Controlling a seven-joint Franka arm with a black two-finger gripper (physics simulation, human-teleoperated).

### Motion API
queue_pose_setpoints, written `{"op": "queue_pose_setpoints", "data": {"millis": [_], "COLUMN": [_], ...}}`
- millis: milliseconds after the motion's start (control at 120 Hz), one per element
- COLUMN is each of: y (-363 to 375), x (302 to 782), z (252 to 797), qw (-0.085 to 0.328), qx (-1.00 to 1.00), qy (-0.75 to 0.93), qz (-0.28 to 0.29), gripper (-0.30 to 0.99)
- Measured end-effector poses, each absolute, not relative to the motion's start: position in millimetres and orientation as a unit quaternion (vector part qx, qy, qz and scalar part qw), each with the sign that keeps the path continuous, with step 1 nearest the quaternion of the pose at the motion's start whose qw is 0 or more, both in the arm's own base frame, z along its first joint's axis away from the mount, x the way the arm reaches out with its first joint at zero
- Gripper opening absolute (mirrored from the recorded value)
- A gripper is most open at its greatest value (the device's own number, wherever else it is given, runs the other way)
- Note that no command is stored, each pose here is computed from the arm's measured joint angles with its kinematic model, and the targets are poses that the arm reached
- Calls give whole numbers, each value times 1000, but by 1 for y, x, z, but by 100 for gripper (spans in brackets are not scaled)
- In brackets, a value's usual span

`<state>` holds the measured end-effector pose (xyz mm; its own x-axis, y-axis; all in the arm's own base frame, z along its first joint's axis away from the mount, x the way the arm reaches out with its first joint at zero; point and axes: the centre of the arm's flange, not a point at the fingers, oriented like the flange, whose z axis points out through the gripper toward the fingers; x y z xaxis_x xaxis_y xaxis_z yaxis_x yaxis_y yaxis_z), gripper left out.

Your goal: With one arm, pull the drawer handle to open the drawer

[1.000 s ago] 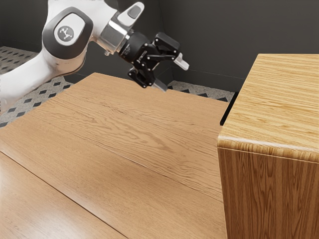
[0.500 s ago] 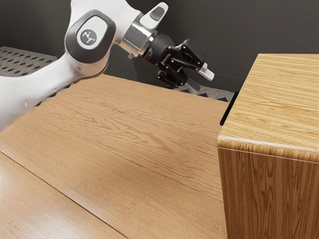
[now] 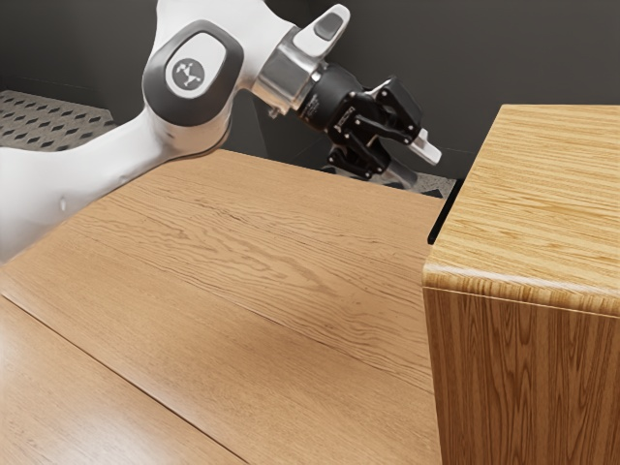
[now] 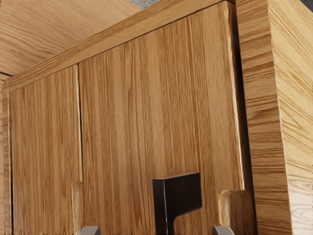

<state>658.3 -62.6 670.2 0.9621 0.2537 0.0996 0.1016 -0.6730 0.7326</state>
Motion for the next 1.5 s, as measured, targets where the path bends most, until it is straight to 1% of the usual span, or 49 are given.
{"op": "queue_pose_setpoints", "data": {"millis": [125, 375, 642, 783, 883, 1033, 1183, 1317, 1500], "y": [-70, -70, -80, -85, -90, -91, -87, -59, -39], "x": [649, 644, 644, 645, 645, 643, 642, 636, 629], "z": [671, 657, 653, 648, 637, 632, 629, 637, 641], "qw": [392, 408, 417, 419, 409, 380, 363, 347, 336], "qx": [909, 899, 892, 891, 894, 906, 912, 913, 914], "qy": [115, 154, 171, 177, 181, 185, 192, 214, 228], "qz": [81, 38, 17, 8, -1, 0, -4, 2, -4], "gripper": [26, 26, 25, 22, 20, 18, 18, 17, 15]}}
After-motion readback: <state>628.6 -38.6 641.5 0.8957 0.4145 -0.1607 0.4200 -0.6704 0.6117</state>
